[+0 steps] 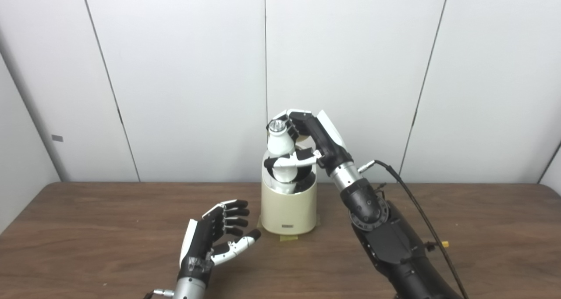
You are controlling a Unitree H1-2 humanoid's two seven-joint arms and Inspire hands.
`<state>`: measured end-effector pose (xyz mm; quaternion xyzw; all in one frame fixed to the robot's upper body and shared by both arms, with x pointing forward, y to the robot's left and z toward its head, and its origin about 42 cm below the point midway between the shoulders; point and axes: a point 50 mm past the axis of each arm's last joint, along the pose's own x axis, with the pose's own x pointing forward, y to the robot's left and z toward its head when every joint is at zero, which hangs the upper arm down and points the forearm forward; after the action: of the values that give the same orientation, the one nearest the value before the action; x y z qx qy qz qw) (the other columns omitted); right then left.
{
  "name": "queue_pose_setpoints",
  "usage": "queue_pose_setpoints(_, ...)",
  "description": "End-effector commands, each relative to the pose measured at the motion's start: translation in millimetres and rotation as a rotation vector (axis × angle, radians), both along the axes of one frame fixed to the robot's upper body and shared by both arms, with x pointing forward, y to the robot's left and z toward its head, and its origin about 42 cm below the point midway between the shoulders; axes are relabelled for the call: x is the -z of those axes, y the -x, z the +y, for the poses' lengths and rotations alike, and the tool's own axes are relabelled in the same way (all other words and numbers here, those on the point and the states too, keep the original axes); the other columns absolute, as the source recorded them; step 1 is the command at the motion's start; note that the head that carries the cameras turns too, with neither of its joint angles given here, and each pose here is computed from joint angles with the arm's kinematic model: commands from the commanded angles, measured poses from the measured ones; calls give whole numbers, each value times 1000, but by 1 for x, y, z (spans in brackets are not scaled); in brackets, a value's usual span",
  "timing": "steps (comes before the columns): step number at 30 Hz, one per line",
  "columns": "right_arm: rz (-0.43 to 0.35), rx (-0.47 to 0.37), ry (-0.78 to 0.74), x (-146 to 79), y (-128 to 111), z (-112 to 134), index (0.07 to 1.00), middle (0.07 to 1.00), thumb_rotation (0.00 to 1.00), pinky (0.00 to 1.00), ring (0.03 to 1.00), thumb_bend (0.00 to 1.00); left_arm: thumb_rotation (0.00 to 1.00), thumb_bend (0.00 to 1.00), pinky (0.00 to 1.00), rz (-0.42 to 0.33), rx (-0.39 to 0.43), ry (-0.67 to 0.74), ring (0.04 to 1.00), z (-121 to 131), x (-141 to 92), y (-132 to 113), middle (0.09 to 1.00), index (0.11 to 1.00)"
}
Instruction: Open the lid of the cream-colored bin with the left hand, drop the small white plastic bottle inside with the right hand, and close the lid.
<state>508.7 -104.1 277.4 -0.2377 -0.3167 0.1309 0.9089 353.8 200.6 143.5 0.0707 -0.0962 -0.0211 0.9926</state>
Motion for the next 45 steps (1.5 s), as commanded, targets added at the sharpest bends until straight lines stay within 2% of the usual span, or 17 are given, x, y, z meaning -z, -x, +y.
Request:
queue_pose_setpoints(1,-158,-5,-13,-46,-7,1,557,475,0,292,359,507,46,669,565,-85,5,2,632,-6,-23,-7,682,714)
queue_pose_setpoints(13,-190,36,14,-45,-12,-3,555,487,0,300,365,507,53,677,543,-81,4,0,623,-8,-23,-3,679,716)
queue_pose_setpoints(19,-182,13,56,-40,-11,-7,539,485,0,333,392,495,37,678,539,-89,7,-12,616,-8,-24,-3,672,714)
queue_pose_setpoints(24,-158,-24,190,-36,-14,-12,519,528,0,342,439,500,43,685,552,-85,5,-15,619,-8,-25,-2,669,708)
queue_pose_setpoints(25,-154,-30,216,-34,-14,-13,508,582,0,372,447,506,46,686,552,-85,5,-17,616,-7,-25,-2,666,707)
queue_pose_setpoints(26,-152,-35,244,-33,-14,-15,540,637,0,398,488,566,46,685,551,-85,7,-16,616,-7,-25,-2,665,707)
queue_pose_setpoints(27,-150,-38,262,-32,-14,-16,614,683,0,434,563,684,44,683,551,-84,8,-16,616,-7,-25,-2,666,706)
queue_pose_setpoints(29,-147,-36,282,-30,-14,-18,675,734,0,483,644,779,41,681,551,-82,9,-14,616,-7,-25,-1,666,704)
queue_pose_setpoints(31,-148,-31,292,-29,-14,-19,694,769,0,532,697,792,28,678,549,-83,9,-13,615,-6,-25,-2,667,703)
queue_pose_setpoints(35,-142,-26,303,-29,-15,-22,703,793,0,572,729,776,26,679,553,-83,9,-15,615,-6,-25,-3,668,701)
queue_pose_setpoints(45,-144,-27,298,-27,-11,-27,695,773,0,556,706,778,46,677,555,-91,15,-28,613,-5,-25,-5,667,702)
